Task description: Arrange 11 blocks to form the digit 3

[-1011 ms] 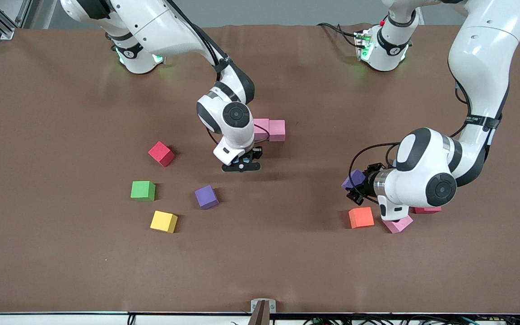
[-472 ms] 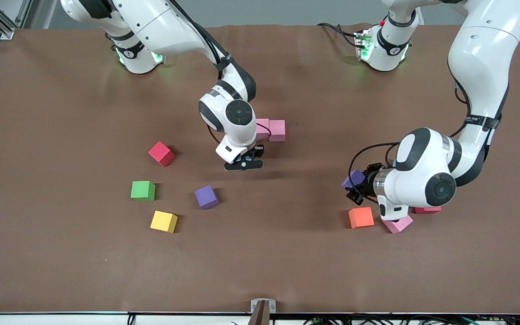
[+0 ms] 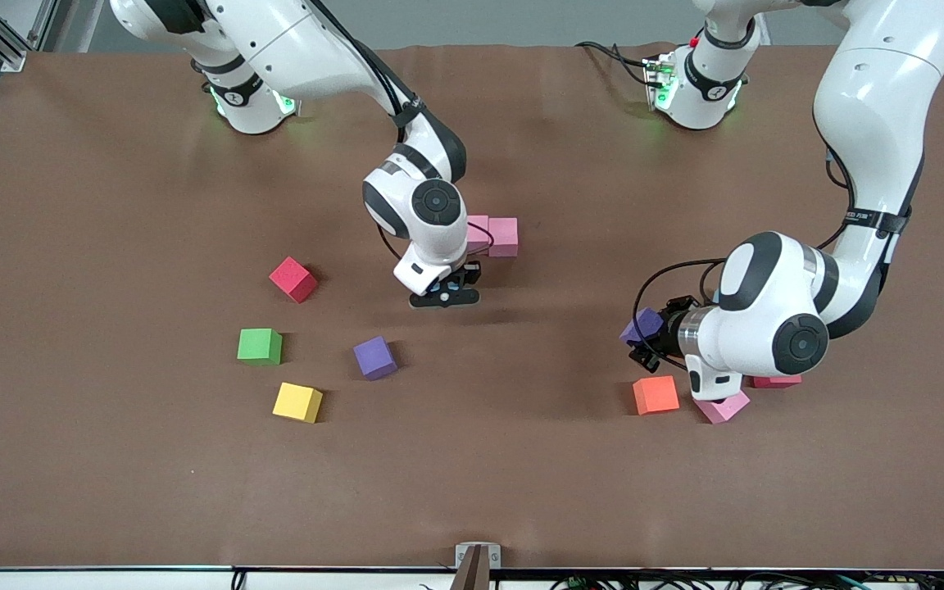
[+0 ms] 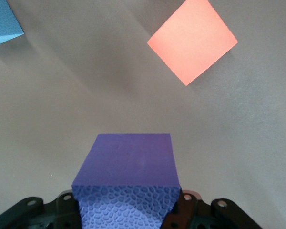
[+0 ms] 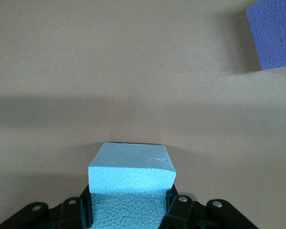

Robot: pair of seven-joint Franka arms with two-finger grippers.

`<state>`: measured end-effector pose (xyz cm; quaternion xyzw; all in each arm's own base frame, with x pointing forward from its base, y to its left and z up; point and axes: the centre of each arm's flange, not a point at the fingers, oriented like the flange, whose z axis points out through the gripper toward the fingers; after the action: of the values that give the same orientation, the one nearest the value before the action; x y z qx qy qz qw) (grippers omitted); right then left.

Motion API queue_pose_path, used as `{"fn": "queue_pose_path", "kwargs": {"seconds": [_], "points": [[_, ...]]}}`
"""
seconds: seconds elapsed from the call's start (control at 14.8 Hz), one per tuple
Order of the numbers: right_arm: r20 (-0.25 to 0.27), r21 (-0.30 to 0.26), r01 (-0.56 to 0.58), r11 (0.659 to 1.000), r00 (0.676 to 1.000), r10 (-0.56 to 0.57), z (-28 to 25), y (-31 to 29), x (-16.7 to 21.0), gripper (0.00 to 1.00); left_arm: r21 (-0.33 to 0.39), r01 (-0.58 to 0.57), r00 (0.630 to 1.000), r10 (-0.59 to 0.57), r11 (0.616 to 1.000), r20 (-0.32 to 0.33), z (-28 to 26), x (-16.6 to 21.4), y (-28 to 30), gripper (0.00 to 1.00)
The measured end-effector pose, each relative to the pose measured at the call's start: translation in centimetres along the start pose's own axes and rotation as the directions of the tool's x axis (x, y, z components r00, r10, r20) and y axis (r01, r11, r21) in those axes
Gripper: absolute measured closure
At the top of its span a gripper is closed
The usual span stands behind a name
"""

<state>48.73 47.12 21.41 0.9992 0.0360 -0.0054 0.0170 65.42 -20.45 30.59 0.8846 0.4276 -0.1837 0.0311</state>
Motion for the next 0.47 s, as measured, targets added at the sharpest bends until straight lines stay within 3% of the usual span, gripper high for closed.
{"fn": "queue_pose_path", "kwargs": {"seconds": [0.47], "points": [[0.001, -0.003, 0.007, 1.0, 1.0, -0.007, 0.15, 0.11, 0.05, 0.45, 0.0, 0.0, 1.0, 0.0, 1.0, 0.0, 0.0, -0.01, 0.0, 0.4]]}}
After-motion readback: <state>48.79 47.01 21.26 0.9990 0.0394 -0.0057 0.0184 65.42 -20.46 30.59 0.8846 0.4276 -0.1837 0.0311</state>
